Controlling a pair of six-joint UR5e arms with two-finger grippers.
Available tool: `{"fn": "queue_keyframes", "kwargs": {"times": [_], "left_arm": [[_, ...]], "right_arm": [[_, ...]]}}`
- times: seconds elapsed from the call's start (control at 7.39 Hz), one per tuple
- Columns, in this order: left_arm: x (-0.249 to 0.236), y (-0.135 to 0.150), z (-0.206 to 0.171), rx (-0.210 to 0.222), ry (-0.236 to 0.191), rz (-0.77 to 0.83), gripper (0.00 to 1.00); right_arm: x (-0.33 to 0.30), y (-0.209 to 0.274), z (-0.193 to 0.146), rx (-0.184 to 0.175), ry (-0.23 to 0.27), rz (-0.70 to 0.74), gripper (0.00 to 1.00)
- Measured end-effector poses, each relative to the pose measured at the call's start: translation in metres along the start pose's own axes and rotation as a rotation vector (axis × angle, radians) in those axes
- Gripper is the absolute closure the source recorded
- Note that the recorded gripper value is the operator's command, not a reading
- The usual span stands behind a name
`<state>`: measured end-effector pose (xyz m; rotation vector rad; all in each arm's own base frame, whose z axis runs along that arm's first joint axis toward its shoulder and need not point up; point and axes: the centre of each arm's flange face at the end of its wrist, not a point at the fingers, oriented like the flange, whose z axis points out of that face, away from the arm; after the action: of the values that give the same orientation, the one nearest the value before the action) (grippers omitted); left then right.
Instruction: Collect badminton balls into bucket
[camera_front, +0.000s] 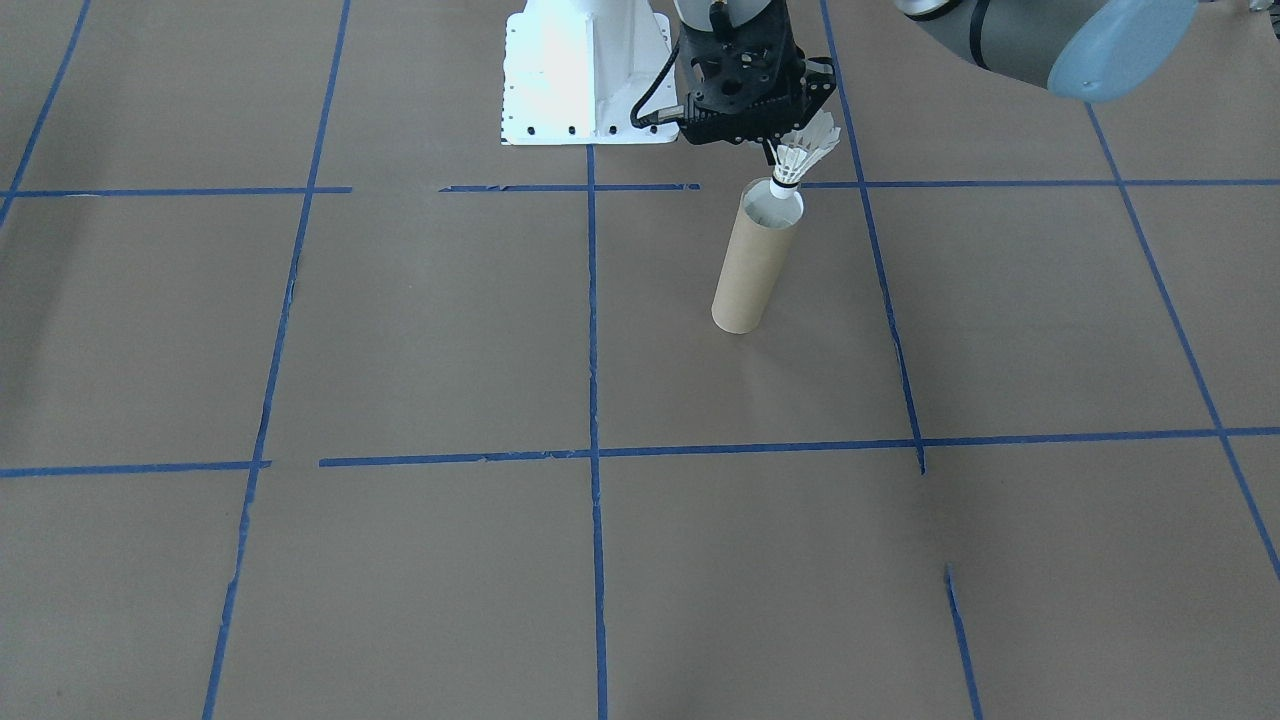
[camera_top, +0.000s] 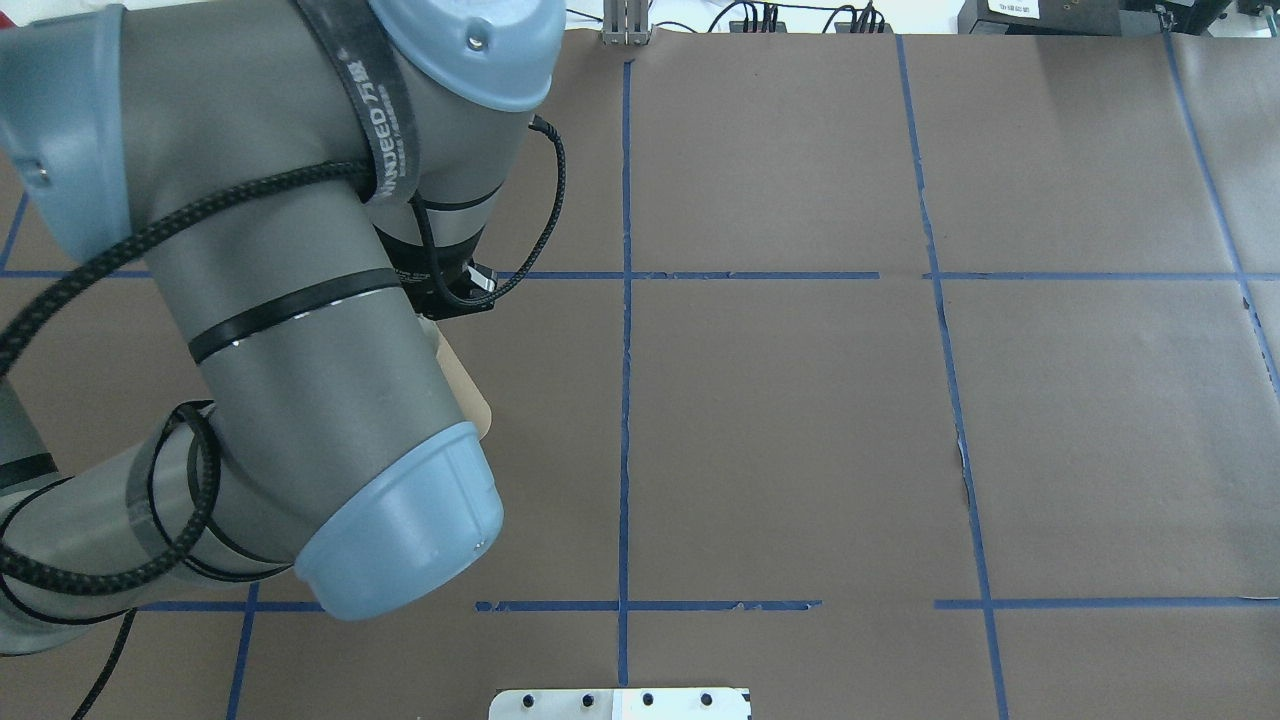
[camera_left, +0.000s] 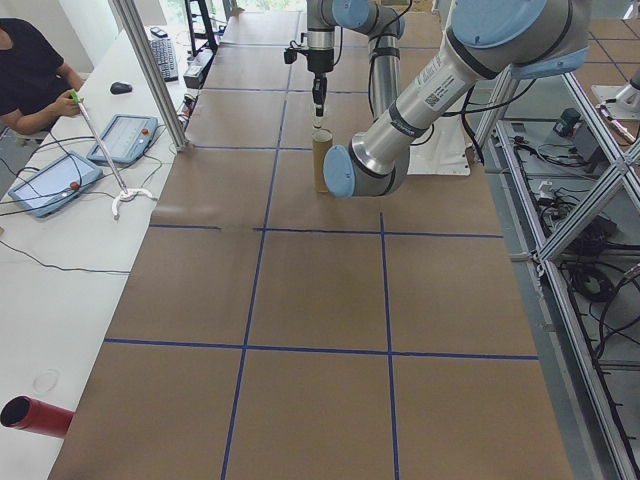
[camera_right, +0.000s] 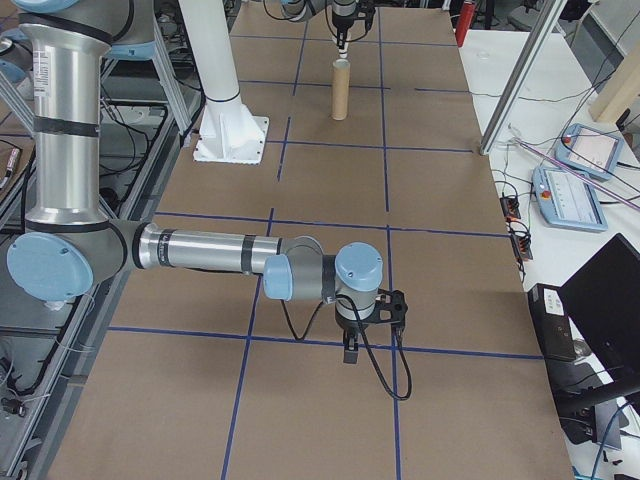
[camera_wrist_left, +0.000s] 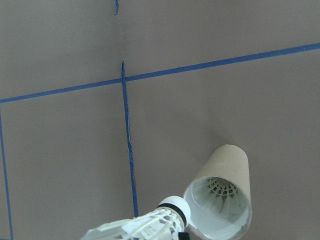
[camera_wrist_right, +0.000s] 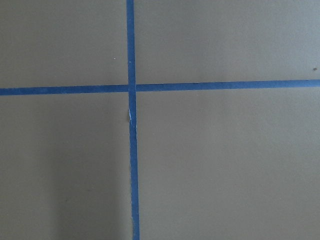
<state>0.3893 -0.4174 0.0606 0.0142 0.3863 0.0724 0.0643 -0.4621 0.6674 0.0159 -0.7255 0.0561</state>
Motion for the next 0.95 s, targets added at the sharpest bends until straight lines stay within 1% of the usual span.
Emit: {"fn": "queue_keyframes", "kwargs": {"times": [0.27,0.54,0.68,0.81,0.95], "left_arm": [[0.0067,0.0051,0.0018,-0.012,-0.024,-0.002,1.00],[0.0072,0.0054,0.0032,-0.013,-0.032,-0.003,1.00],[0.0066,0.0048,0.0036,-0.010,-0.035,-0.004,0.76],[0.0055,0.0038,0.0034,-0.005,-0.038,-0.006,0.45],[0.0041,0.0026,0.0029,0.002,-0.042,-0.007,0.29]], "right_arm": [[0.0000,0.0000,0.0000,0.000,0.000,0.000,0.00],[0.0000,0.0000,0.0000,0.000,0.000,0.000,0.00],[0.0000,0.0000,0.0000,0.000,0.000,0.000,0.00],[0.0000,0.0000,0.0000,0.000,0.000,0.000,0.00],[0.0000,0.0000,0.0000,0.000,0.000,0.000,0.00]]}}
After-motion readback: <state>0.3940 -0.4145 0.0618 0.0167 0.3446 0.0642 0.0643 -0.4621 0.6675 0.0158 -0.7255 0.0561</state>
